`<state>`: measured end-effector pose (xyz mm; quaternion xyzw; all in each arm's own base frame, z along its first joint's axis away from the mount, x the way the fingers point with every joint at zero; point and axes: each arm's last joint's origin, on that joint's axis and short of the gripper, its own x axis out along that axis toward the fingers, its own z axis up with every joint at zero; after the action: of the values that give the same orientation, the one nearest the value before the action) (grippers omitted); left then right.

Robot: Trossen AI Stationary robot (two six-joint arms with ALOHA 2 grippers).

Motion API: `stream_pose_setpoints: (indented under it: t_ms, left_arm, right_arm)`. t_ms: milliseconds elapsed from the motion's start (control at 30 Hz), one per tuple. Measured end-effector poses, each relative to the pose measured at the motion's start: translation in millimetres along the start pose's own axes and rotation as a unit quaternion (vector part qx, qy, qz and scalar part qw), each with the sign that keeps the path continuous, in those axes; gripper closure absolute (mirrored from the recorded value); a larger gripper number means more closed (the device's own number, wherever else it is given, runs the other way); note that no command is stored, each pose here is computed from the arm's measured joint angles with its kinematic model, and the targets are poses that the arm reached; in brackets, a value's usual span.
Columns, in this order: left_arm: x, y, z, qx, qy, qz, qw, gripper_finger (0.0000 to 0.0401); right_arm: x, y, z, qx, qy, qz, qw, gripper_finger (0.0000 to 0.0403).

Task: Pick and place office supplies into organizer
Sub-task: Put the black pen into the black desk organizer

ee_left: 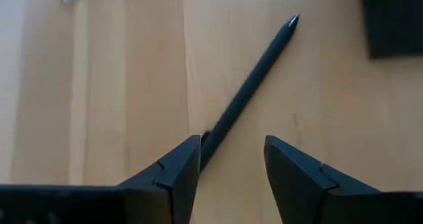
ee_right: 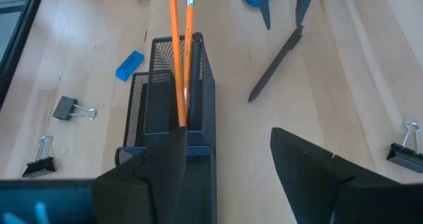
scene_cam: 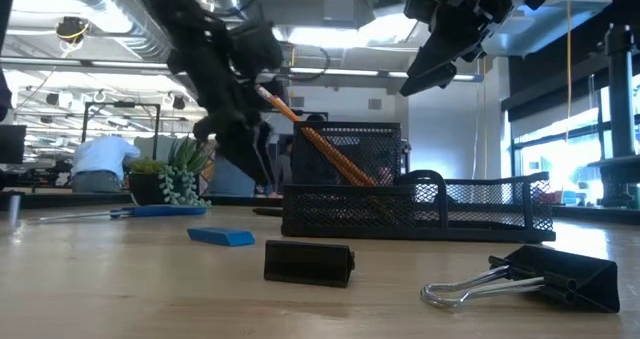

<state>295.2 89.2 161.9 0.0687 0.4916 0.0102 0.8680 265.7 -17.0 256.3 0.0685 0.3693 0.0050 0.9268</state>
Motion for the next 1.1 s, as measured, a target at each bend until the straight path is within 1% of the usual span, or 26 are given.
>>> stream_pose_setpoints:
  t_ms: [133,200,433,700,967,1100]
  left_arm:
    - [9.8,7.7,3.8,0.017,0.034,0.016,0.999,0.0241]
    - [14.9,12.1,3.5,0.014,0.050,0.026,0.998,0.0241]
    - [31.4,21.7,-3.0,0.008,0.095,0.013,0.995,0.0242]
    - [38.6,21.7,-6.5,0.002,0.104,-0.010,0.994,0.0256]
    - [37.8,19.8,-4.9,0.005,0.098,-0.009,0.995,0.0282]
    - [38.0,19.5,-5.1,-0.018,0.099,-0.007,0.995,0.0295]
  right_arm:
    - [-0.1,0.0,0.0,0.000,0.000,0.000,1.000,0.0182]
    - [-0.1,0.0,-0.2,0.000,0.001,0.000,1.000,0.0182]
    - [-0.2,0.0,-0.6,0.000,0.003,0.000,1.000,0.0182]
    - [-0.3,0.0,-0.9,0.000,0.005,0.000,1.000,0.0182]
    - [-0.3,0.0,-1.0,-0.002,0.005,0.000,1.000,0.0182]
    - [-0.3,0.0,-1.1,-0.002,0.005,0.000,1.000,0.0182]
